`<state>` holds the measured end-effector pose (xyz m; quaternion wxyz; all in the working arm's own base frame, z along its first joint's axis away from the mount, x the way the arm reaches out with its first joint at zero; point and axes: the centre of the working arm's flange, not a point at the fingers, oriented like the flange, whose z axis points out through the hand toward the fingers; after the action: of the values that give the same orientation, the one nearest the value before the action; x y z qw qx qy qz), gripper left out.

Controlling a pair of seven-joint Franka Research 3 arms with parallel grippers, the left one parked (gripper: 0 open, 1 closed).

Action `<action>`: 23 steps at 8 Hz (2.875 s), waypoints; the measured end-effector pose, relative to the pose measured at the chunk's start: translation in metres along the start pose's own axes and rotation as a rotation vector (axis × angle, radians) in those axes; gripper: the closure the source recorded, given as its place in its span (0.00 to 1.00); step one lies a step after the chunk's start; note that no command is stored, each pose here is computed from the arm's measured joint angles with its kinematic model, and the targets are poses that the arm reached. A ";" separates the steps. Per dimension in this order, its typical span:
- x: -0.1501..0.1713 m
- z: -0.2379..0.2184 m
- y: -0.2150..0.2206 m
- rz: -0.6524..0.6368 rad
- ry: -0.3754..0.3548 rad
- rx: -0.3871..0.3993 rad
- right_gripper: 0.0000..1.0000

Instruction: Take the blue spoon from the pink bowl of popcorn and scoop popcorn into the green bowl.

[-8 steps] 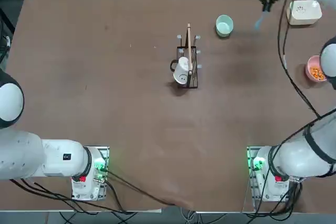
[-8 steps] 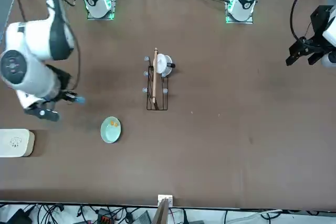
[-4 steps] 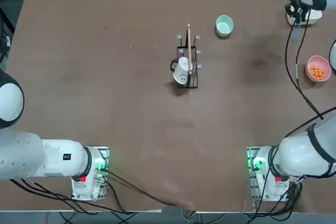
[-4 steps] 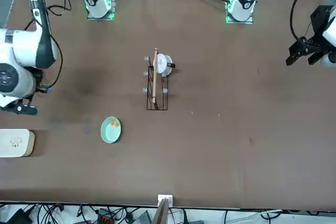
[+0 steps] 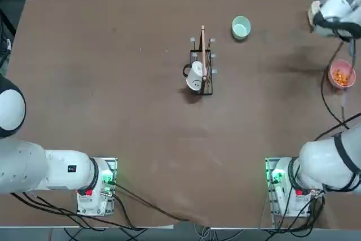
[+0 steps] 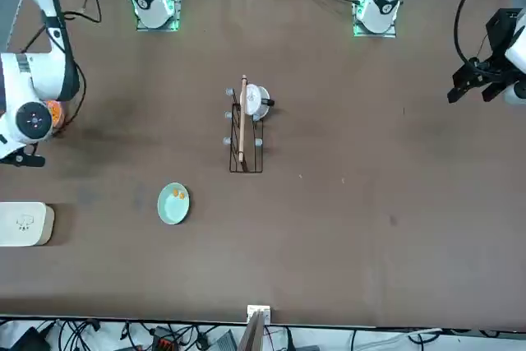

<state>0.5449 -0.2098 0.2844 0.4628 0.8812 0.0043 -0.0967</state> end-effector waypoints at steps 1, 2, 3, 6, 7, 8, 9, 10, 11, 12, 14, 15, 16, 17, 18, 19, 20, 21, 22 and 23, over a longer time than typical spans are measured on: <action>-0.011 0.019 -0.014 0.029 0.004 -0.022 0.87; -0.016 0.021 -0.026 0.054 0.004 -0.031 0.87; -0.016 0.013 -0.034 0.069 0.004 -0.042 0.87; -0.018 -0.009 -0.067 0.123 0.013 -0.073 0.87; -0.021 -0.005 -0.080 0.124 0.004 -0.072 0.87; -0.023 0.003 -0.088 0.120 -0.011 -0.072 0.87; -0.023 0.008 -0.092 0.115 -0.021 -0.071 0.86; -0.024 0.010 -0.092 0.114 -0.025 -0.072 0.69; -0.023 0.010 -0.091 0.116 -0.025 -0.073 0.52; -0.022 0.008 -0.089 0.125 -0.027 -0.068 0.34; -0.015 -0.013 -0.074 0.196 -0.081 0.038 0.00; -0.011 -0.036 -0.056 0.213 -0.131 0.123 0.00; -0.007 -0.060 -0.033 0.230 -0.194 0.224 0.00; -0.002 -0.085 -0.009 0.249 -0.245 0.351 0.00; 0.004 -0.109 0.014 0.257 -0.273 0.487 0.00; 0.008 -0.131 0.033 0.248 -0.290 0.610 0.00; 0.010 -0.152 0.048 0.231 -0.304 0.729 0.00; 0.010 -0.176 0.064 0.213 -0.297 0.851 0.00; 0.008 -0.205 0.085 0.206 -0.269 0.954 0.00; 0.000 -0.238 0.109 0.188 -0.235 1.021 0.00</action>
<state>0.5954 -0.0777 0.5043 -0.0207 0.9741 -0.1743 -0.1425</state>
